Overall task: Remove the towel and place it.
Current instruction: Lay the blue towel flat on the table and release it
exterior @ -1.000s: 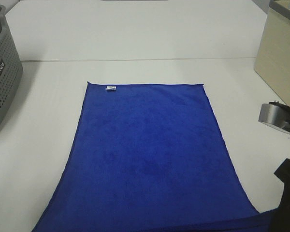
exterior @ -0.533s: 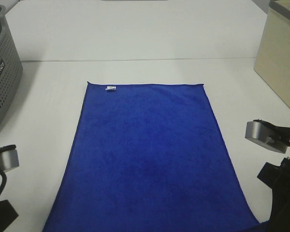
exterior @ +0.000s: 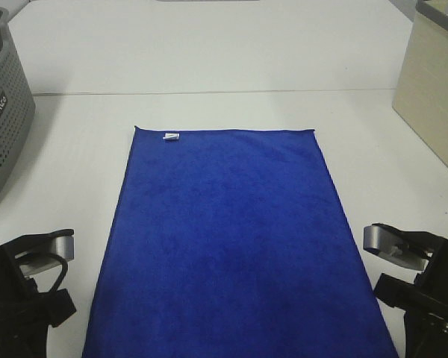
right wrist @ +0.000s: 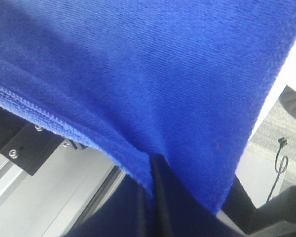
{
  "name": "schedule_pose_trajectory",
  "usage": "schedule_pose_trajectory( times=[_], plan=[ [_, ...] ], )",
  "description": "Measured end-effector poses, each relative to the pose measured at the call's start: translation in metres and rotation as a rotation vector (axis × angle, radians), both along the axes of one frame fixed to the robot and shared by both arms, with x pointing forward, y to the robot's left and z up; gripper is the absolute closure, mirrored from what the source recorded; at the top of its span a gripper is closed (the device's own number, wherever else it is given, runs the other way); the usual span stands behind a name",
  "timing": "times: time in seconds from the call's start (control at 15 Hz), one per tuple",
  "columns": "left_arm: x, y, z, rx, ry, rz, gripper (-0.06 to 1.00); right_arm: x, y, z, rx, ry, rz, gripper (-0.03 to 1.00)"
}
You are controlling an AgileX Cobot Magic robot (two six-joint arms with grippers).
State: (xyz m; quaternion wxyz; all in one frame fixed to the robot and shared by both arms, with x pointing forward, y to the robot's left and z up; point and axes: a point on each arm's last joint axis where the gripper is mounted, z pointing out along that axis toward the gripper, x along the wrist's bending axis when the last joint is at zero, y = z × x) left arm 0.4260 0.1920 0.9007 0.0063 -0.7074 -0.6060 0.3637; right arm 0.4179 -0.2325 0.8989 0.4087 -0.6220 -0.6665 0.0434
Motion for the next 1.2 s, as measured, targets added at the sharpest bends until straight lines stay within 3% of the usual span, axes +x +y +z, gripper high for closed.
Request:
schedule_pose_trajectory(
  times=[0.53, 1.2],
  plan=[
    [0.019, -0.005, -0.038, 0.007, 0.069, -0.035, 0.94, 0.004, -0.001, -0.022, -0.038, 0.027, -0.013, 0.95],
    [0.019, -0.005, -0.041, 0.010, 0.075, -0.041, 0.93, 0.003, -0.002, -0.022, -0.044, 0.023, -0.002, 0.95]
  ],
)
